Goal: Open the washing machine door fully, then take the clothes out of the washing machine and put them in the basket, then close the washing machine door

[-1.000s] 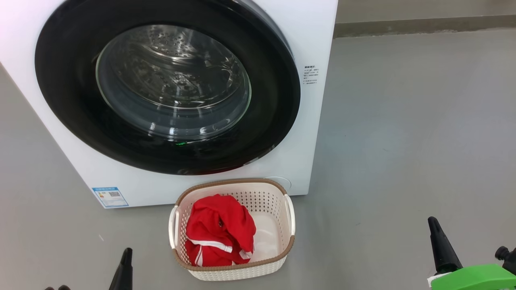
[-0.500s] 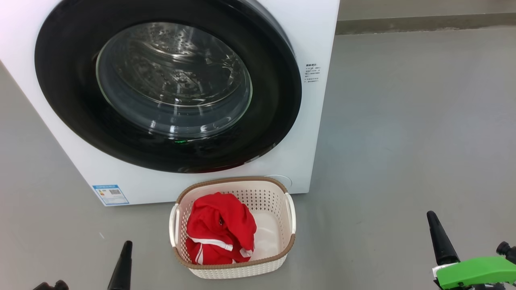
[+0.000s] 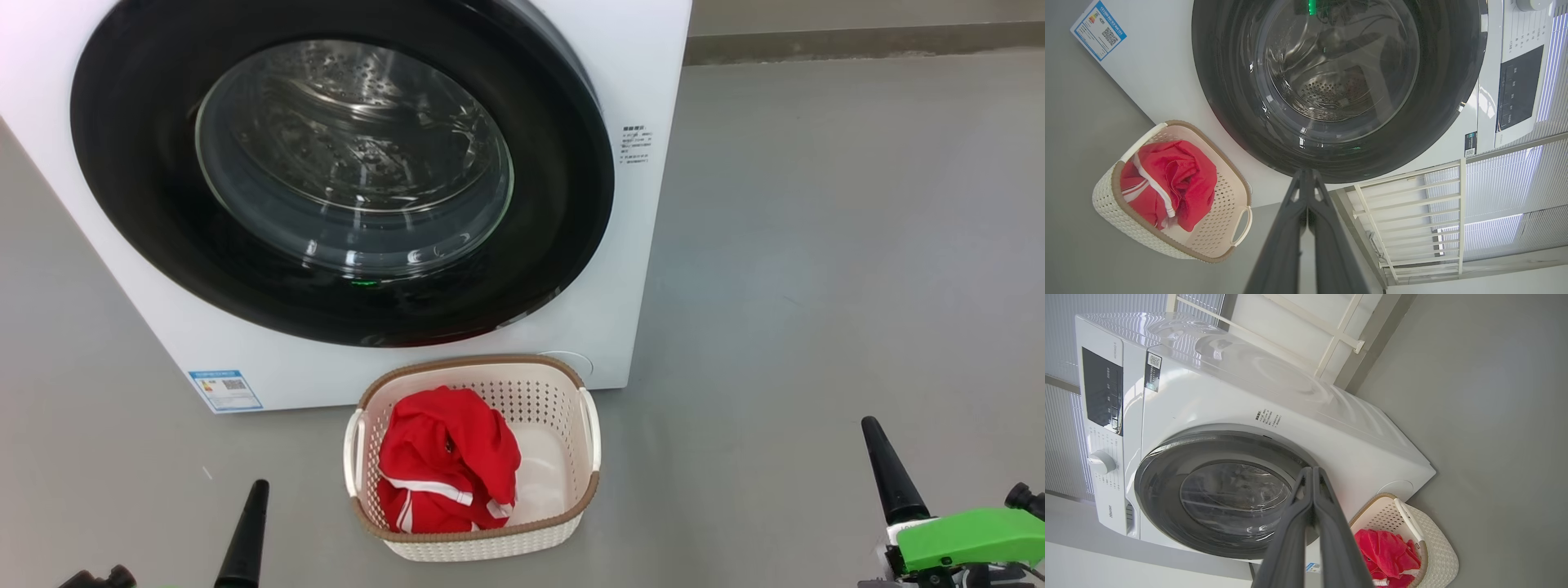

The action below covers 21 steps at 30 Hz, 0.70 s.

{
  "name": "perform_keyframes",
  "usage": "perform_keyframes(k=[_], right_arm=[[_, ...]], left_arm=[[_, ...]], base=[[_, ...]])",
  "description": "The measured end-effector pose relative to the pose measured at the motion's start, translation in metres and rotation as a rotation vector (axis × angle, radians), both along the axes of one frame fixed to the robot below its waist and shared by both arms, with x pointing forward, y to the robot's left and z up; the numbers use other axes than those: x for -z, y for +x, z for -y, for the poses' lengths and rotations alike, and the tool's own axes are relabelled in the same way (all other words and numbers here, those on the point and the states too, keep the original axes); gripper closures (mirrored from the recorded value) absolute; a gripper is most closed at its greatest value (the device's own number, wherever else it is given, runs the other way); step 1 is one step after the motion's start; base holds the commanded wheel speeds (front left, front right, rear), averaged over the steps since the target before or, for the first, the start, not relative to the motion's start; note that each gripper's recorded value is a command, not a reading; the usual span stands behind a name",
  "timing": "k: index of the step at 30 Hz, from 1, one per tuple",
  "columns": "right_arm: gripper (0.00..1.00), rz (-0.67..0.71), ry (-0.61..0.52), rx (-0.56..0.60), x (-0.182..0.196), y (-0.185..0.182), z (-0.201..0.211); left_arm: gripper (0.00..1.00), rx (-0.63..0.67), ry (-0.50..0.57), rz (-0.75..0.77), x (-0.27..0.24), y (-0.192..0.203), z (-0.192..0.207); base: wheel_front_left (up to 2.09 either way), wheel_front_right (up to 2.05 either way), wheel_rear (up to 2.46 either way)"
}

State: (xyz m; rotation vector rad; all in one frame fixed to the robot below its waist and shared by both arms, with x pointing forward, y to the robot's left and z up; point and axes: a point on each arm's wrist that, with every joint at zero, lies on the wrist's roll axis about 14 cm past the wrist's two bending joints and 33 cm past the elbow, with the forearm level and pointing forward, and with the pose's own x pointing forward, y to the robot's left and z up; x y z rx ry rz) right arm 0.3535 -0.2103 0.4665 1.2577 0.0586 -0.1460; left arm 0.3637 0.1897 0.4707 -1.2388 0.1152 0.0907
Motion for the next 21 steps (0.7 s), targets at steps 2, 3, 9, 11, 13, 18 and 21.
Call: perform_keyframes(k=[2, 3, 9, 11, 13, 18, 21], right_arm=[[1.0, 0.001, 0.025, -0.002, 0.0, 0.001, -0.001], [1.0, 0.003, 0.034, -0.001, 0.0, 0.001, -0.001], [1.0, 0.017, 0.096, -0.005, -0.004, 0.007, -0.002], [1.0, 0.017, 0.107, -0.003, -0.004, 0.007, -0.002], [1.0, 0.017, 0.127, -0.006, -0.003, 0.007, -0.003], [1.0, 0.036, 0.179, -0.011, -0.008, 0.013, -0.004], [1.0, 0.04, 0.211, -0.015, -0.009, 0.014, -0.005]], left_arm=[[1.0, -0.001, -0.018, -0.001, 0.0, 0.0, 0.0], [1.0, 0.001, -0.029, 0.0, 0.0, 0.001, 0.0], [1.0, 0.002, -0.095, 0.014, -0.004, 0.005, 0.002], [1.0, 0.001, -0.108, 0.015, -0.004, 0.005, 0.001], [1.0, -0.001, -0.131, 0.015, -0.004, 0.005, 0.001], [1.0, -0.002, -0.186, 0.021, -0.004, 0.006, 0.002], [1.0, 0.001, -0.212, 0.032, -0.008, 0.01, 0.002]], base=[[0.0, 0.0, 0.0], [0.0, 0.0, 0.0], [0.0, 0.0, 0.0], [0.0, 0.0, 0.0], [0.0, 0.0, 0.0], [0.0, 0.0, 0.0], [0.0, 0.0, 0.0]])
